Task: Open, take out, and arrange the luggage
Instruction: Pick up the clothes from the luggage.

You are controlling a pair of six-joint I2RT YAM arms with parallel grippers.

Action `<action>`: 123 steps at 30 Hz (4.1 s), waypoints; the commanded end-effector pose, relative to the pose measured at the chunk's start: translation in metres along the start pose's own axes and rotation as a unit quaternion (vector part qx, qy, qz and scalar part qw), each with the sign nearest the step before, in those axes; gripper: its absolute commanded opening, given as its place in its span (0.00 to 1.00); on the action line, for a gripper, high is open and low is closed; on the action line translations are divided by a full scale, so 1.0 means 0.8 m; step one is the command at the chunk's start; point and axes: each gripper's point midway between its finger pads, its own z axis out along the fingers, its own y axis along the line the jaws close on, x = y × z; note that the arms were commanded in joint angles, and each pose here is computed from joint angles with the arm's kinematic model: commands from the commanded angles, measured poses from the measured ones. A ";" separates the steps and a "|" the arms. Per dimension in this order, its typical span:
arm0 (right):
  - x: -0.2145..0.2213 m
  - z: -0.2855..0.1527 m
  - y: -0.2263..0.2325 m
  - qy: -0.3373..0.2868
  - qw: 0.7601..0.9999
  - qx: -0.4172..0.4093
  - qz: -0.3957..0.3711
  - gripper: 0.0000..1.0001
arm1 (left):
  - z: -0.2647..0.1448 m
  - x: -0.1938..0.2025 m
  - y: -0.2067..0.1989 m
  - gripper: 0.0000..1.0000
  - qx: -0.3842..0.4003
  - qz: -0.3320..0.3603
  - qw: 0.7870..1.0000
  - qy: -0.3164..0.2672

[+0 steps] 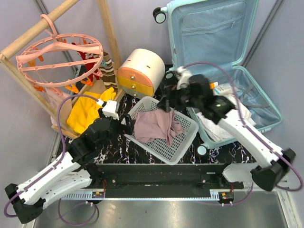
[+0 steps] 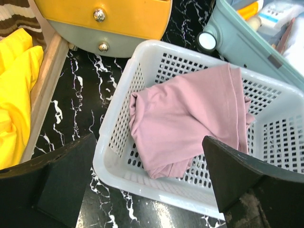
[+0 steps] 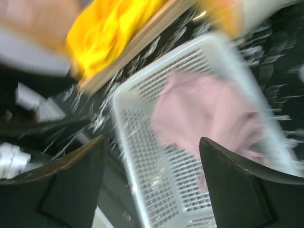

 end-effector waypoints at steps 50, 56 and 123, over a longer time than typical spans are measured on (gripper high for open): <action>-0.014 -0.134 -0.418 -0.071 0.825 0.394 0.399 0.77 | 0.232 -0.018 -0.075 0.99 0.170 -0.017 0.955 0.241; 0.024 -0.105 -0.452 0.016 0.744 0.496 0.448 0.76 | 0.224 -0.015 -0.060 0.99 0.151 0.003 0.956 0.252; 0.065 -0.054 -0.319 0.145 0.921 0.270 0.240 0.00 | 0.140 -0.020 -0.035 0.99 0.115 0.003 0.969 0.218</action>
